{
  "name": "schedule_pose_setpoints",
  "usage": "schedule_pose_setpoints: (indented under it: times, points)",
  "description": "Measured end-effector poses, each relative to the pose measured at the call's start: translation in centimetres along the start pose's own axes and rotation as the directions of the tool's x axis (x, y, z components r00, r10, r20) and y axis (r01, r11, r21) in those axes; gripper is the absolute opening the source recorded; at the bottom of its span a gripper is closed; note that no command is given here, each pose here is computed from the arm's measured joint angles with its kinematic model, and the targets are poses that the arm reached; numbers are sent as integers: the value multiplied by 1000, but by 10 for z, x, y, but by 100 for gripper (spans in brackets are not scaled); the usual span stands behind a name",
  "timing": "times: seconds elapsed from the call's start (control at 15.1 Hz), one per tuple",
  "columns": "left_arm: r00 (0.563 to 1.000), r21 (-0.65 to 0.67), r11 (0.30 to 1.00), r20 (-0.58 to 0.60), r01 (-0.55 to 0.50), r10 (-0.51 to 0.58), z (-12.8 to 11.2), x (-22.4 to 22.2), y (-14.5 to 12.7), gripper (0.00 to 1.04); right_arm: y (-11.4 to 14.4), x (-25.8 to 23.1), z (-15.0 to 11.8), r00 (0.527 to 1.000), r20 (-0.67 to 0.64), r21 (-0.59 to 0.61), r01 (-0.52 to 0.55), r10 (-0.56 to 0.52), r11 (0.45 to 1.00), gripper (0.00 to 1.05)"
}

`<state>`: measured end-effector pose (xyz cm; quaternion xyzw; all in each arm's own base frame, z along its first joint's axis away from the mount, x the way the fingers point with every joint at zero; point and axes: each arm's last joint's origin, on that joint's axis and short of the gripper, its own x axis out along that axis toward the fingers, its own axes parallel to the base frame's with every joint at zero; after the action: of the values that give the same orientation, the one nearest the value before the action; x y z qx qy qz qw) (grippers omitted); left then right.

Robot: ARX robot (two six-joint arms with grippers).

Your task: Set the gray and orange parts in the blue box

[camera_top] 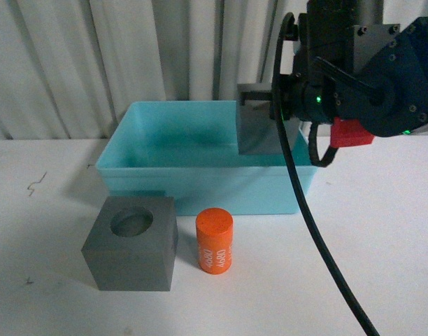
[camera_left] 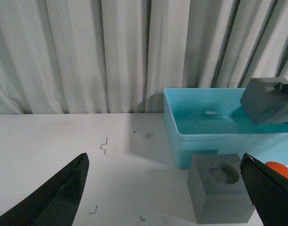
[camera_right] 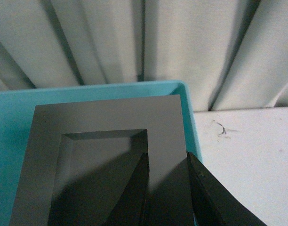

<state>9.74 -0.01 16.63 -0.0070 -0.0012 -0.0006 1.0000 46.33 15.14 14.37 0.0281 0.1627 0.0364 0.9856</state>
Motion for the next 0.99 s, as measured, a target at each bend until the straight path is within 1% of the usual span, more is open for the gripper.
schedule_pose_setpoints:
  times: [0.2, 0.53, 0.6, 0.66, 0.79, 0.86, 0.93, 0.99]
  points:
    - [1000, 0, 1000, 0, 0, 0, 0, 0, 0, 98, 11, 1, 7, 1000, 15, 17, -17, 17, 1000, 18]
    - [1000, 0, 1000, 0, 0, 0, 0, 0, 0, 98, 9, 9, -17, 998, -58, 15, 32, -31, 999, 18]
    - [1000, 0, 1000, 0, 0, 0, 0, 0, 0, 98, 9, 9, -19, 997, -64, 12, 34, -33, 999, 22]
    - [1000, 0, 1000, 0, 0, 0, 0, 0, 0, 98, 9, 9, -20, 997, -65, 14, 35, -34, 999, 33]
    - [1000, 0, 1000, 0, 0, 0, 0, 0, 0, 98, 9, 9, -19, 998, -51, 19, 32, -31, 999, 51]
    - [1000, 0, 1000, 0, 0, 0, 0, 0, 0, 98, 7, 4, -20, 997, -47, 23, 55, -54, 998, 77]
    - [1000, 0, 1000, 0, 0, 0, 0, 0, 0, 98, -1, -28, 6, 995, 49, 55, 79, -82, 995, 100]
    - [1000, 0, 1000, 0, -1, 1, 0, 0, 0, 98, -8, -71, 34, 985, 148, 81, 74, -85, 994, 98]
